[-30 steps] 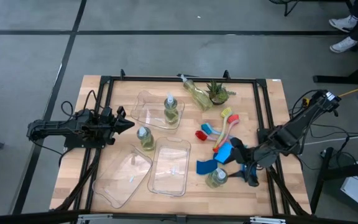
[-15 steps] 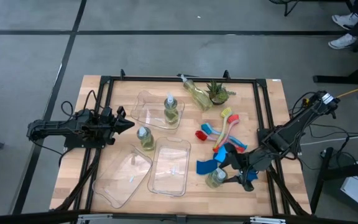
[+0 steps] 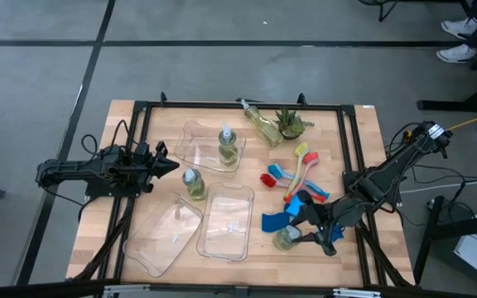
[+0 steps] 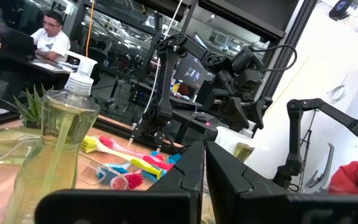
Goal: Pick & Place Kitchen Sink Supplies
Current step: Put the green soap dispenser into the top transparent bin
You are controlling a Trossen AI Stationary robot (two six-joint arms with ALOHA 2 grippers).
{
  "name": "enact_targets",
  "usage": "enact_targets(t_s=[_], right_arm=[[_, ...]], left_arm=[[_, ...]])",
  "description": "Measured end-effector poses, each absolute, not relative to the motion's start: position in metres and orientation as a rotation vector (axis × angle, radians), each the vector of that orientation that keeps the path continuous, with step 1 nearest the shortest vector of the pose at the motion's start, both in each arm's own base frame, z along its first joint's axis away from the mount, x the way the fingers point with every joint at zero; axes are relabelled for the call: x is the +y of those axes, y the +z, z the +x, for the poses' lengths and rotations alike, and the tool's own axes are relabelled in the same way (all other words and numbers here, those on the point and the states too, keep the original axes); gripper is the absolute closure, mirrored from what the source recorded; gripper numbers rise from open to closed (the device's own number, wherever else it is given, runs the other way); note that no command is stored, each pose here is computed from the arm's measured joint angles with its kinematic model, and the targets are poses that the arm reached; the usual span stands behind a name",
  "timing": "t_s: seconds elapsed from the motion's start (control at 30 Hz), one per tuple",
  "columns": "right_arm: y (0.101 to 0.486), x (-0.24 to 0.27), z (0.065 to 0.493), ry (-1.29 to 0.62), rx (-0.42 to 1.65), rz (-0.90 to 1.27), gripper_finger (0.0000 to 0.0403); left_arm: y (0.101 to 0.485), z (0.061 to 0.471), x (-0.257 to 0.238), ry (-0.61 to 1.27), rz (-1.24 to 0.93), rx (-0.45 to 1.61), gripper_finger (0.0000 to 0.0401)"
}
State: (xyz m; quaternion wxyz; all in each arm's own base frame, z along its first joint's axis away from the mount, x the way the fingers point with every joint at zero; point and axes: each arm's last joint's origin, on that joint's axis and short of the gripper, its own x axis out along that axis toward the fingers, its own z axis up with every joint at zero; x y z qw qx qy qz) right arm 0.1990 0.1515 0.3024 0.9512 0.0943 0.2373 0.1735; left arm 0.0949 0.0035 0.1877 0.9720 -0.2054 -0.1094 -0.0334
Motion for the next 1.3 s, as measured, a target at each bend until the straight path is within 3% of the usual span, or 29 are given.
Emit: enact_targets(t_s=[0.3, 1.3], right_arm=[[0.303, 0.152, 0.199, 0.347, 0.487, 0.230, 0.0317], [0.309, 0.135, 0.211, 0.141, 0.357, 0.021, 0.0316]], left_arm=[[0.188, 0.095, 0.004, -0.068, -0.414, -0.221, 0.0390], [0.188, 0.095, 0.004, -0.068, -0.414, -0.221, 0.0390]])
